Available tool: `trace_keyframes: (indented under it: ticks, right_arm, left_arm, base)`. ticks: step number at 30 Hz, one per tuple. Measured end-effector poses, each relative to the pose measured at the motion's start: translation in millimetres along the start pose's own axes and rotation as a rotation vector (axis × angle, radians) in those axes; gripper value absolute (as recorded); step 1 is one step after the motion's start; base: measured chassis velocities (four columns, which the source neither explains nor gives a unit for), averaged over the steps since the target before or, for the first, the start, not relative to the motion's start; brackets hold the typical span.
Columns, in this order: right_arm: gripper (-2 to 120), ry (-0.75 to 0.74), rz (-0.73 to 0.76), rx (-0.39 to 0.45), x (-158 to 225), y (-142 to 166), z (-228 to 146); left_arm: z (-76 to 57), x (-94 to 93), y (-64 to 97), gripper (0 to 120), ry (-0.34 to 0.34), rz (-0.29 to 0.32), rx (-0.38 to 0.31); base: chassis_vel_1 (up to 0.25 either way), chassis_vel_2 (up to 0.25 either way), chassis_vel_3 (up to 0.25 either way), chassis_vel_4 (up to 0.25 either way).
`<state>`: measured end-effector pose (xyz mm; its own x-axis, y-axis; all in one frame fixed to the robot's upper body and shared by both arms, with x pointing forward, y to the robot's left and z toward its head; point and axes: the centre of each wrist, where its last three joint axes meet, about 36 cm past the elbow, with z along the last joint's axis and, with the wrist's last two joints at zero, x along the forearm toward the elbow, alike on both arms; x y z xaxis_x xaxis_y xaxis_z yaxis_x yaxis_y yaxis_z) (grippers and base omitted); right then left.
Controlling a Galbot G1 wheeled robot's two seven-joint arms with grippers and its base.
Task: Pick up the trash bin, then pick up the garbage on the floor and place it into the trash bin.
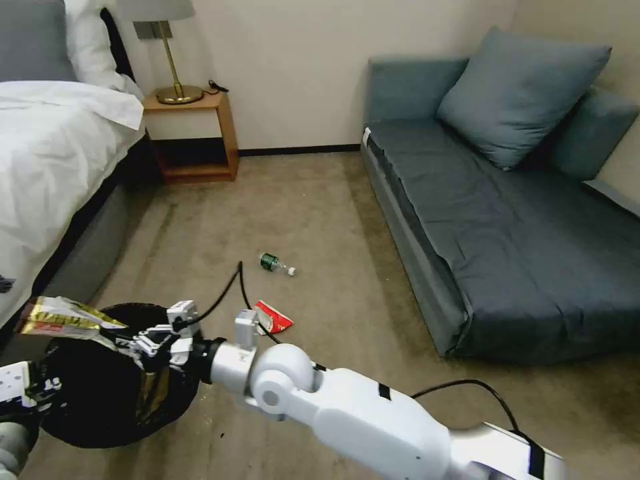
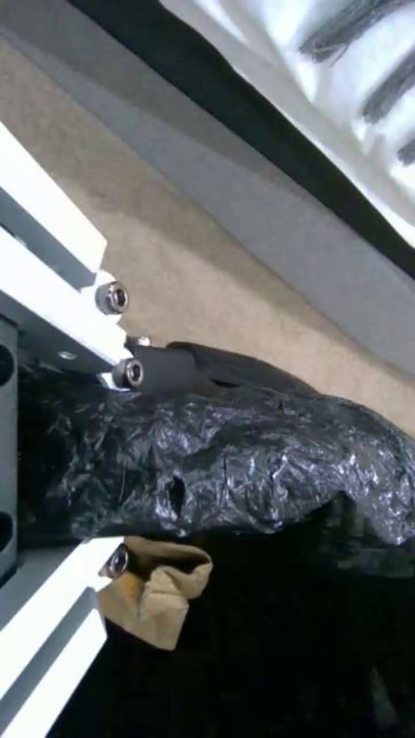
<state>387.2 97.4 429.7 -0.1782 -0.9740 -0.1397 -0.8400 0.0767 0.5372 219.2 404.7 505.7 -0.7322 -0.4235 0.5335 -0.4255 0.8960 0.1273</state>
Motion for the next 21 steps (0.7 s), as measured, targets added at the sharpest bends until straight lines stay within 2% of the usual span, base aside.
trace_keyframes:
  ticks: [7, 10, 11, 15, 16, 19, 21]
  right_arm:
    - [0, 0.016, 0.018, -0.012, -13, -3, 6]
    - [13, 0.025, 0.039, -0.007, -11, -9, 11]
    - [13, 0.025, 0.039, -0.007, -11, -9, 11]
    - [31, 0.027, 0.056, 0.002, -7, -13, 13]
    - [31, 0.027, 0.056, 0.002, -7, -13, 13]
    - [45, 0.032, 0.066, 0.012, -2, -16, 14]
    - [48, 0.032, 0.069, 0.015, -1, -17, 14]
  left_arm:
    - [-0.7, 3.3, -2.9, 2, -0.003, 0.008, 0.000]
    - [-2.5, 5.7, -3.3, 2, -0.009, 0.010, 0.002]
    - [-2.5, 5.7, -3.3, 2, -0.009, 0.010, 0.002]
    - [-3.1, 7.1, -4.2, 2, -0.011, 0.013, 0.003]
    - [-3.1, 7.1, -4.2, 2, -0.011, 0.013, 0.003]
    - [-4.3, 8.6, -5.2, 2, -0.015, 0.017, 0.004]
    - [-5.1, 9.2, -5.4, 2, -0.017, 0.018, 0.004]
  base:
    - [0.000, 0.000, 0.000, 0.000]
    - [0.000, 0.000, 0.000, 0.000]
    - [0.000, 0.000, 0.000, 0.000]
    - [0.000, 0.000, 0.000, 0.000]
    - [0.000, 0.000, 0.000, 0.000]
    - [0.000, 0.000, 0.000, 0.000]
    - [0.000, 0.000, 0.000, 0.000]
